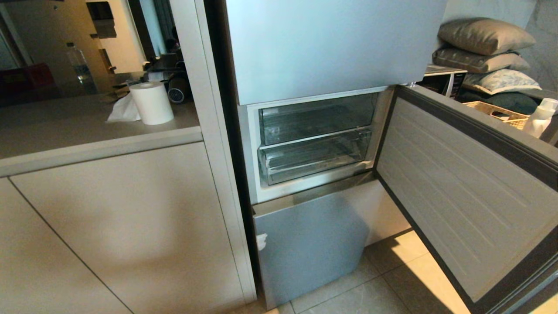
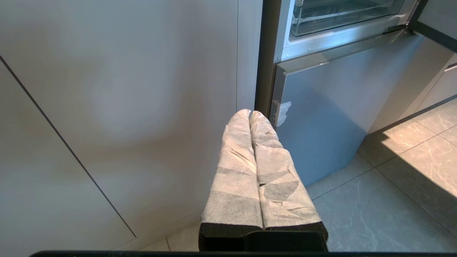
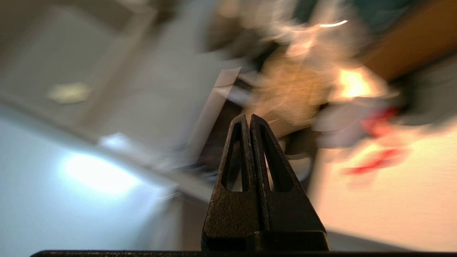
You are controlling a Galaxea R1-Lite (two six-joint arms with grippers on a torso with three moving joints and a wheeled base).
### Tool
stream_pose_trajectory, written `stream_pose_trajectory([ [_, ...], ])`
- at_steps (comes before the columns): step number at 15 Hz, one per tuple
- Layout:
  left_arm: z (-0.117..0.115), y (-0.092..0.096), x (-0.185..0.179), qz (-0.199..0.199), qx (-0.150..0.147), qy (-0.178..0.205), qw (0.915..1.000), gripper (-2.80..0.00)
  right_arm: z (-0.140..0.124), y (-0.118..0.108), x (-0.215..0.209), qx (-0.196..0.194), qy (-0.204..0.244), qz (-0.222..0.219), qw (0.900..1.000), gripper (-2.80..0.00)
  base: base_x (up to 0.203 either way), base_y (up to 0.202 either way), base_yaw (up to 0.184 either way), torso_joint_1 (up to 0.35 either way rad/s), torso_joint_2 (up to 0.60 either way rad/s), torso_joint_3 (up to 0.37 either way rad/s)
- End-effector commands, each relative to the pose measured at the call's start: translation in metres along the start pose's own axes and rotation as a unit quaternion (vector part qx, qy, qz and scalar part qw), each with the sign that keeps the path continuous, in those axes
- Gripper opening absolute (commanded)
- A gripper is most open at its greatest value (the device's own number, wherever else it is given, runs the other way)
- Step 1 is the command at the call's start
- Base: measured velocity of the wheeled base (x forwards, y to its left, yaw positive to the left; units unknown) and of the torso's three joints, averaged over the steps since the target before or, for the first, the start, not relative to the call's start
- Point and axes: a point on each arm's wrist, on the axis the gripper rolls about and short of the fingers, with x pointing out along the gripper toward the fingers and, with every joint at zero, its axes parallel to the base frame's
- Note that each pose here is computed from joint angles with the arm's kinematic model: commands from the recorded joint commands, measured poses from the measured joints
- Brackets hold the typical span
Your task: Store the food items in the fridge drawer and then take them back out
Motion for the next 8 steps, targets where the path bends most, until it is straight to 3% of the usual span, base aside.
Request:
stream_pose_trajectory([
  [1,0.000,0.000,0.000,0.000,0.000,0.001,1.0000,-2.80,-0.055,-0.040,0.024,-0.029,0.065,-0.061,0.996,-2.80,0.000,0.000,0.000,0.000,0.00,0.000],
  [3,0.000,0.000,0.000,0.000,0.000,0.001,1.0000,-2.80,-0.095,-0.040,0.025,-0.051,0.115,-0.067,0.990,-2.80,0.000,0.000,0.000,0.000,0.00,0.000],
  [8,0.000,0.000,0.000,0.000,0.000,0.001,1.0000,-2.80,-0.216,0.006,0.009,-0.120,0.220,-0.002,0.968,-2.80,0.000,0.000,0.000,0.000,0.00,0.000],
])
